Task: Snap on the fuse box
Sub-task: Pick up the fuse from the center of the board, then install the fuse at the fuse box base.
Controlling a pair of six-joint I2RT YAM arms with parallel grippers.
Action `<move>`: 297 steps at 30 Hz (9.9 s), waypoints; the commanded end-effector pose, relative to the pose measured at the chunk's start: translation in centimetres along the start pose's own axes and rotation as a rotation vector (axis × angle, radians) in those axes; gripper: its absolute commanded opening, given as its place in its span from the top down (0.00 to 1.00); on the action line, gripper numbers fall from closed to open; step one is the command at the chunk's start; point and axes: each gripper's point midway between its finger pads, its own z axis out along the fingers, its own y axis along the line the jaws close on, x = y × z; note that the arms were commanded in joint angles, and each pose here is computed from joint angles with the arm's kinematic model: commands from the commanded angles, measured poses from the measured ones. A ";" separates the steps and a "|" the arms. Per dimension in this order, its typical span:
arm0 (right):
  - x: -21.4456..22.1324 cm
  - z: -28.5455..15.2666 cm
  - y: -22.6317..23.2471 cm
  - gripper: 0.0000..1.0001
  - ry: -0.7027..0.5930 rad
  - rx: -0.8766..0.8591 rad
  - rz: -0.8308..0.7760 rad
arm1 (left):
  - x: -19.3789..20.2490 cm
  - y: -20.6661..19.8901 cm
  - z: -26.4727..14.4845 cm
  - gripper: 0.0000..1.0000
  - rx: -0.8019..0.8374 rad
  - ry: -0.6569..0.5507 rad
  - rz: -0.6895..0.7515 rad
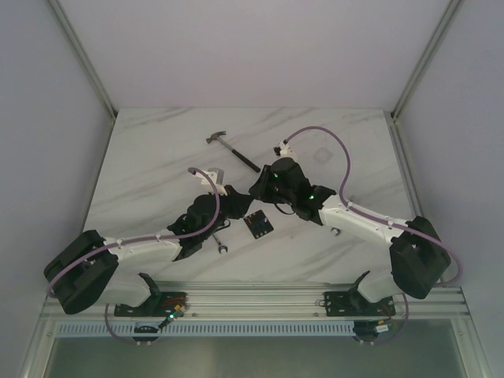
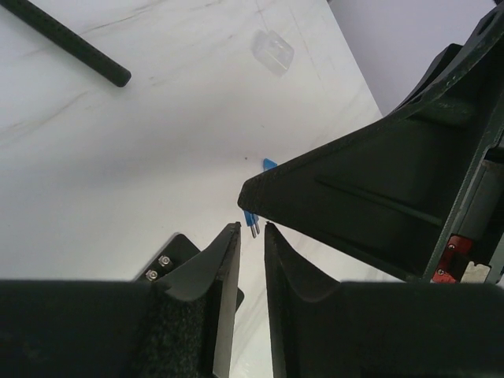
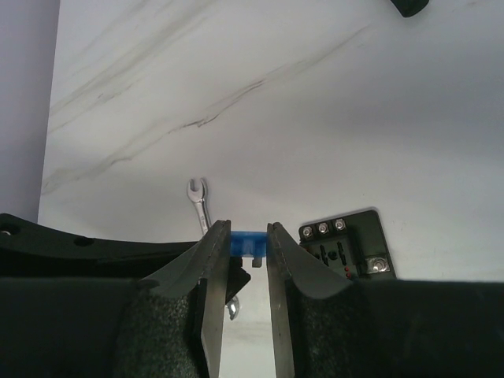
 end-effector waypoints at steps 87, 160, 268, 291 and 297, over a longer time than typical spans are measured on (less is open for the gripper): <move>-0.7 -13.1 5.5 1.00 0.058 -0.872 -0.823 | -3.8 -10.6 -6.7 0.99 0.642 0.063 0.380; 8.1 4.3 -3.7 1.00 0.262 0.311 -0.766 | 1.9 11.8 -5.4 0.00 -0.393 0.186 -0.263; 10.4 3.2 -7.3 0.92 0.545 0.288 -0.674 | 9.1 6.7 -1.8 0.34 -0.220 0.425 -0.370; 11.0 2.4 -7.8 0.93 0.604 0.307 -0.631 | 12.0 9.0 -1.6 0.56 -0.325 0.455 -0.372; 11.0 2.6 -8.6 0.94 0.601 0.350 -0.631 | 12.2 9.3 -1.8 0.58 -0.334 0.461 -0.370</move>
